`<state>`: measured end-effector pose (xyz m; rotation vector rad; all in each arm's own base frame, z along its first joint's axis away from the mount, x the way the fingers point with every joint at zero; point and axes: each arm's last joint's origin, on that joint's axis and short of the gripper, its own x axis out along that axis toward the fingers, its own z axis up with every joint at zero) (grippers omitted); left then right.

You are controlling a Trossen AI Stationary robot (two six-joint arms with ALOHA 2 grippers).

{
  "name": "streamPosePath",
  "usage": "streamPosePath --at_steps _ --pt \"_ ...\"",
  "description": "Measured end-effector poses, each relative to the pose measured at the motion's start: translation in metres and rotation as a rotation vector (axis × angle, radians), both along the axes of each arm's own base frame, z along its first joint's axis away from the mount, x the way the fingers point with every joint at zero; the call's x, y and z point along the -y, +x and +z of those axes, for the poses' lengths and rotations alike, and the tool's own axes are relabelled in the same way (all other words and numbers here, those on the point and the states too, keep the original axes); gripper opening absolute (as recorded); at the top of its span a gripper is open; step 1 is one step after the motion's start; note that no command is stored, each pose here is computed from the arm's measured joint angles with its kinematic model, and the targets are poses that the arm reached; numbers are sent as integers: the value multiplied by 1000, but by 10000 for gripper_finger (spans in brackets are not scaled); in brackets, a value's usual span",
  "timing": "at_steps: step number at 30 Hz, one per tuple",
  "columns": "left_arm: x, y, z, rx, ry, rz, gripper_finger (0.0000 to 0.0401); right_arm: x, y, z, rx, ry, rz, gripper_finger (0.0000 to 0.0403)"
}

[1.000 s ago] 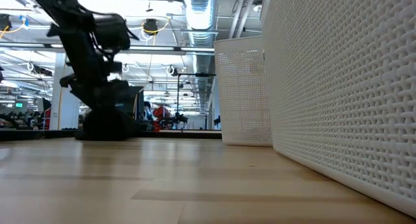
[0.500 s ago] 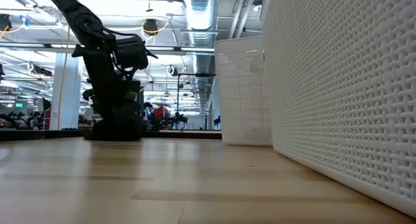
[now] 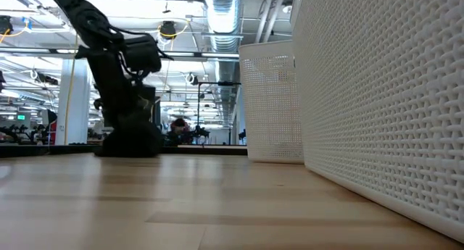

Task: Sort clothes
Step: Put the black shirt into the bottom white laundry bin

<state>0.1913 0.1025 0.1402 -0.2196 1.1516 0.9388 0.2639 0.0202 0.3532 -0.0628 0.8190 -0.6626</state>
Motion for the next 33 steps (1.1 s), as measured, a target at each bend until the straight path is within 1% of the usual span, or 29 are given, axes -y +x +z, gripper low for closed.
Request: streamPosePath --at_steps 4,7,9,12,18,21,26,30,33 --pt "12 -2 20 111 -11 -69 92 -6 2 1 17 -6 32 258" --pt "22 -7 41 227 -10 -116 89 -11 4 4 44 -17 73 258" --pt "27 -12 58 320 19 -142 79 -16 7 6 68 -30 112 258" --pt "36 -22 81 450 67 -172 77 -25 11 11 108 -53 175 258" --pt "51 -46 112 657 119 -230 77 -45 19 22 205 -118 325 258" --pt "57 -55 122 732 137 -257 77 -59 29 21 215 -189 423 258" --pt "65 -62 136 879 142 -312 77 -81 55 5 161 -334 574 258" --pt "71 -63 146 996 114 -391 77 -92 81 -13 124 -453 645 258" --pt "74 -63 152 1064 87 -444 76 -96 96 -23 88 -576 641 258"
